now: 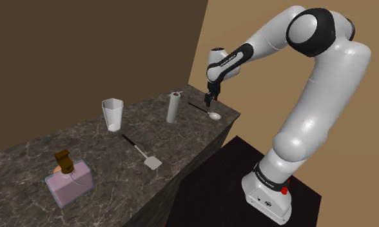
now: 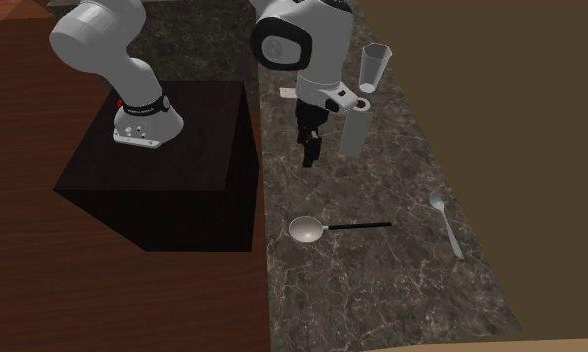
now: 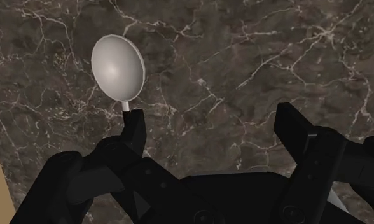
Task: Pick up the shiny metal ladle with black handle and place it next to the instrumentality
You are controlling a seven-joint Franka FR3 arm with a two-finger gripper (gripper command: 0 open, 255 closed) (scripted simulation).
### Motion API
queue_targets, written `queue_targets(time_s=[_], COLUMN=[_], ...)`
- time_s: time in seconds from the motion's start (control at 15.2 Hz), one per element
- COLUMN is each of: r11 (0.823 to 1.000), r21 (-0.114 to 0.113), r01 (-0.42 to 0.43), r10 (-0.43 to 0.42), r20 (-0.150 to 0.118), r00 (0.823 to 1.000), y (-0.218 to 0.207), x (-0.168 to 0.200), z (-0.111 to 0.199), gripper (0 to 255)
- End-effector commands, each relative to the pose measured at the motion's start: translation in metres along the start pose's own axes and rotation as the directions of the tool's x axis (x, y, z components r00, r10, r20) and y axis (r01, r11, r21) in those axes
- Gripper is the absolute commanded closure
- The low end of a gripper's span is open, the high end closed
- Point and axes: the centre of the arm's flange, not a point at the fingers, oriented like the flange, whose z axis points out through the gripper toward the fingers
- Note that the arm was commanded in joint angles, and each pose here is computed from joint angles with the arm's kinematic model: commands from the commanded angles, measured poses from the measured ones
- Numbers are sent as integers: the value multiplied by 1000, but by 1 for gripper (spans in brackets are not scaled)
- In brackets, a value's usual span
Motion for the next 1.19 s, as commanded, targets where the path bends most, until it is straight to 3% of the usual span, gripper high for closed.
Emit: queue_targets(time_s=[0.0, 0.92, 1.12], r11=[1000, 999, 999], r21=[-5, -35, -35], r01=[-2, -22, -22], r10=[2, 21, 21], r20=[-4, -26, -26], r00=[1000, 999, 999], y=[14, 102, 102], x=[15, 118, 118], z=[18, 137, 153], gripper=[0, 0, 0])
